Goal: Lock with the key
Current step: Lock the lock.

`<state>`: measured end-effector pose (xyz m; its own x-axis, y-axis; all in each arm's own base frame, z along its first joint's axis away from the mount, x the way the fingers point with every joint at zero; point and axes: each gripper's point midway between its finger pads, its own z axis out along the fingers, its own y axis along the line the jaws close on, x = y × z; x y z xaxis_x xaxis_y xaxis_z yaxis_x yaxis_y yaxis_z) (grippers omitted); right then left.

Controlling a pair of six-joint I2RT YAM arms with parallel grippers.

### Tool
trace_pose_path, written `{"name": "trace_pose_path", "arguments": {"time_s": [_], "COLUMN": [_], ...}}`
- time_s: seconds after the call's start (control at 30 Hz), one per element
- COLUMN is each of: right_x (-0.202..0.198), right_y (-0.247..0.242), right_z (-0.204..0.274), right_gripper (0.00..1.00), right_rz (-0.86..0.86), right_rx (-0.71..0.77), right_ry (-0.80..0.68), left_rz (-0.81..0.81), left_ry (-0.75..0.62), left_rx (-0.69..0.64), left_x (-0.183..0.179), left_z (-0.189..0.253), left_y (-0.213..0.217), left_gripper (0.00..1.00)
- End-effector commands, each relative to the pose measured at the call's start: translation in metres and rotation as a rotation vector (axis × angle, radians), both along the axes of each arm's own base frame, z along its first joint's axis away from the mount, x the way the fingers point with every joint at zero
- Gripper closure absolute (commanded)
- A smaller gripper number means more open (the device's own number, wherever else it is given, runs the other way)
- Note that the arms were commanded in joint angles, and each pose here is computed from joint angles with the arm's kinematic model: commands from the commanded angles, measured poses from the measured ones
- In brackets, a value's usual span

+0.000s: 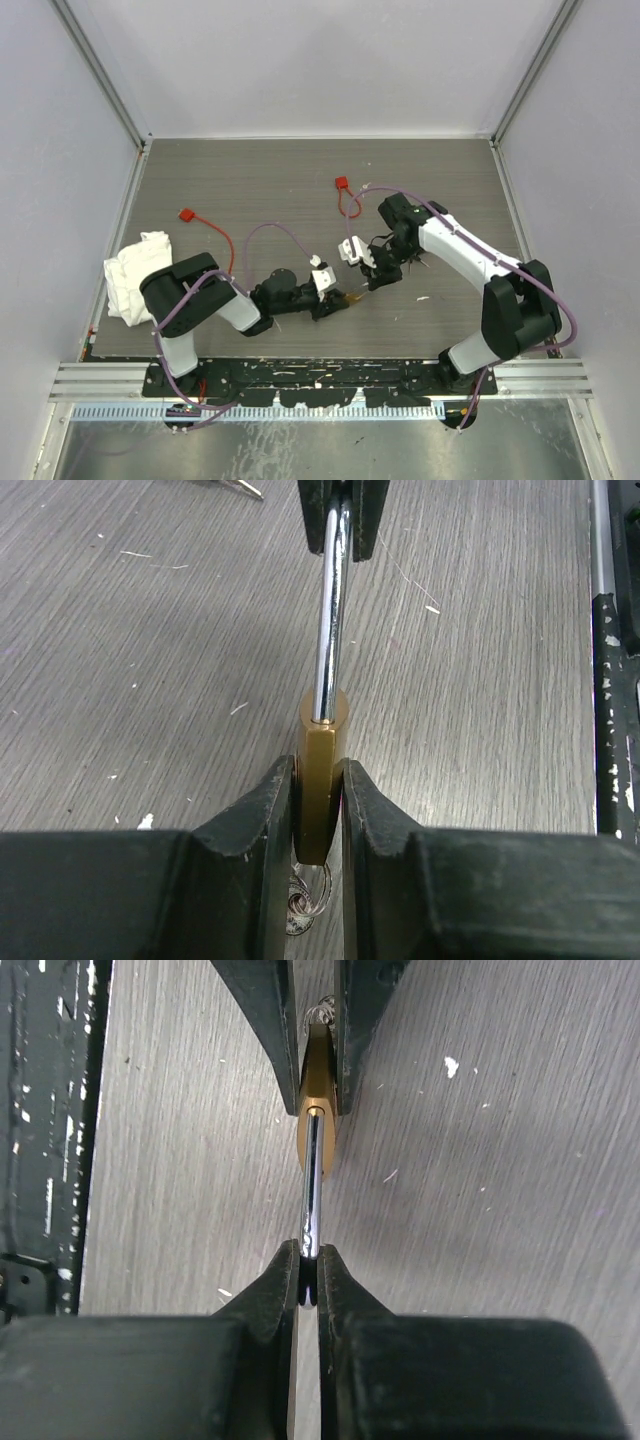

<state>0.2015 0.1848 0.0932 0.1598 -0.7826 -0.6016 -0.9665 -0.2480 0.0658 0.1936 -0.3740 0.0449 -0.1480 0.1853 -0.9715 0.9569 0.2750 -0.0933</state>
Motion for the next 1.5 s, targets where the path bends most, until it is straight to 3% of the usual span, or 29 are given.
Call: {"name": "trace_pose_path", "arguments": {"time_s": [0.0,0.23,0.43,0.6,0.67,0.77,0.93,1.07,1.23,1.47], "right_x": [-0.026,0.000,0.000,-0.005,-0.005,-0.006,-0.004,-0.004,-0.001,0.001], "right_y": [-0.012,-0.007,-0.003,0.002,0.002,0.001,-0.002,-0.004,-0.006,-0.007], "right_z": [0.006,0.030,0.049,0.058,0.059,0.060,0.060,0.060,0.060,0.058], "right_gripper": [0.99,0.99,0.99,0.99,0.99,0.99,0.99,0.99,0.99,0.99], "right_rz": [-0.140,-0.279,-0.316,-0.326,-0.333,-0.341,-0.359,-0.368,-0.383,-0.391], "right_rx": [0.004,0.157,0.245,0.296,0.303,0.316,0.324,0.327,0.331,0.331], "right_ry": [0.148,0.080,0.066,0.089,0.088,0.081,0.081,0.080,0.081,0.097], "left_rz": [0.107,0.195,0.297,0.386,0.444,0.578,0.592,0.643,0.726,0.721], "left_ry": [-0.078,-0.074,0.022,0.127,0.245,0.324,0.323,0.444,0.558,0.571], "left_rx": [-0.058,-0.189,-0.277,-0.400,-0.339,-0.244,-0.412,-0.439,-0.497,-0.586], "left_x": [0.024,0.021,0.020,0.020,0.022,0.028,0.022,0.026,0.032,0.028], "left_z": [0.021,0.047,0.066,0.107,0.114,0.143,0.233,0.288,0.347,0.404], "left_y": [0.007,0.026,0.047,0.066,0.068,0.087,0.102,0.095,0.082,0.077], "left_gripper": [0.88,0.37,0.22,0.11,0.02,0.02,0.02,0.02,0.02,0.02]}}
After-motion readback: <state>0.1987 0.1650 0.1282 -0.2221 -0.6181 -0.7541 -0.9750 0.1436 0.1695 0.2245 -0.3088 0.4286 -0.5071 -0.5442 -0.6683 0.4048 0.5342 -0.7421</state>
